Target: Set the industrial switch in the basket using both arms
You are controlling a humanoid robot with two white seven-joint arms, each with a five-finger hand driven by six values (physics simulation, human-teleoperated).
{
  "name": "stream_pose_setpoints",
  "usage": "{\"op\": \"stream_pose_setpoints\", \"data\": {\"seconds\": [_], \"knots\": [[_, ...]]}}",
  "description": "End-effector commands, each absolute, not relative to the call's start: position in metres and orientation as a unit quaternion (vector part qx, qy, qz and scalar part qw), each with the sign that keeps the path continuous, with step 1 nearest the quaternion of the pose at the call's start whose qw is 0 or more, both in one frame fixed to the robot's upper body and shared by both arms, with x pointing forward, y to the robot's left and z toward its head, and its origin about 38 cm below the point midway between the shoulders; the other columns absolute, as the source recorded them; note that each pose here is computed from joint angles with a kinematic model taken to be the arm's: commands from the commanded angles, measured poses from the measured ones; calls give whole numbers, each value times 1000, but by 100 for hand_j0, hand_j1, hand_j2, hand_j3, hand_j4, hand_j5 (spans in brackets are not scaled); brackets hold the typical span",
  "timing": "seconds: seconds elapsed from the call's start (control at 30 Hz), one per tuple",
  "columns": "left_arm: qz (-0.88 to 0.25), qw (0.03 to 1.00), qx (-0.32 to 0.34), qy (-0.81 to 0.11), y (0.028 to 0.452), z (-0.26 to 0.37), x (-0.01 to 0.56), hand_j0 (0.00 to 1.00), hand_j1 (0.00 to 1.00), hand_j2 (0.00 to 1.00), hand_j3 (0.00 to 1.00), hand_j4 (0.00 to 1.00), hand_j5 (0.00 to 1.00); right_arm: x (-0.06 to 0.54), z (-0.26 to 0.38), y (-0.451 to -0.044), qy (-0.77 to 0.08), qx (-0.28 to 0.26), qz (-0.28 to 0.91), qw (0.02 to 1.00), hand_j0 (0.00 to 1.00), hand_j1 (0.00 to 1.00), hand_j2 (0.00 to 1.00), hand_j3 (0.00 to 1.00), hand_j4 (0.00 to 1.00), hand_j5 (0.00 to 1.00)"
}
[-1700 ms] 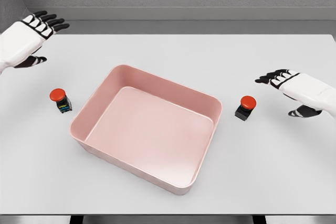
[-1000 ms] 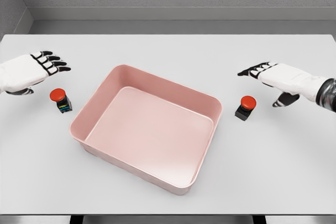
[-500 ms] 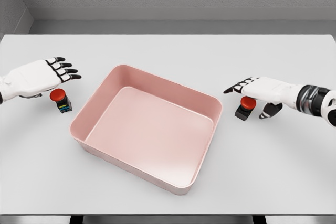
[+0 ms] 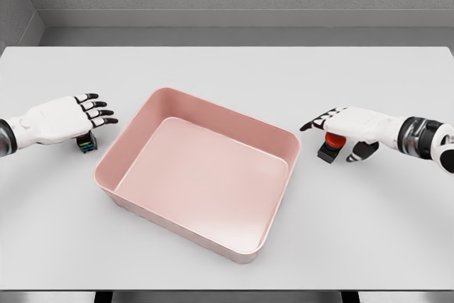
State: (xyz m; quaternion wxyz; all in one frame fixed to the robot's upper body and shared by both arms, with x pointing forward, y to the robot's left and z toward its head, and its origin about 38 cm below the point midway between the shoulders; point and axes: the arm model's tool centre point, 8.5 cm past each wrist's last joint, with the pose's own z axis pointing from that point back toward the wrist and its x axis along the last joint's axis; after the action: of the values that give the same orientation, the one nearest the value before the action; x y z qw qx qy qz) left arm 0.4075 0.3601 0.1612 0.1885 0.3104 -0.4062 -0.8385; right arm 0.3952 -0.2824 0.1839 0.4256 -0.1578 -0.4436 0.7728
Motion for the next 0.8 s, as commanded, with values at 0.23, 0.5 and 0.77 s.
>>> {"op": "stream_pose_setpoints", "data": {"seconds": [0.23, 0.5, 0.77], "knots": [[-847, 180, 303, -398, 357, 160, 402, 81, 81, 81, 81, 81, 81, 393, 184, -280, -446, -153, 777, 416, 57, 57, 57, 57, 57, 57], [-858, 175, 303, -376, 357, 162, 399, 45, 45, 45, 45, 45, 45, 393, 183, -280, -445, -153, 777, 417, 52, 52, 52, 52, 52, 52], [-858, 179, 306, -372, 360, 165, 400, 27, 27, 27, 27, 27, 27, 393, 186, -280, -447, -155, 777, 415, 47, 47, 47, 47, 47, 47]]}}
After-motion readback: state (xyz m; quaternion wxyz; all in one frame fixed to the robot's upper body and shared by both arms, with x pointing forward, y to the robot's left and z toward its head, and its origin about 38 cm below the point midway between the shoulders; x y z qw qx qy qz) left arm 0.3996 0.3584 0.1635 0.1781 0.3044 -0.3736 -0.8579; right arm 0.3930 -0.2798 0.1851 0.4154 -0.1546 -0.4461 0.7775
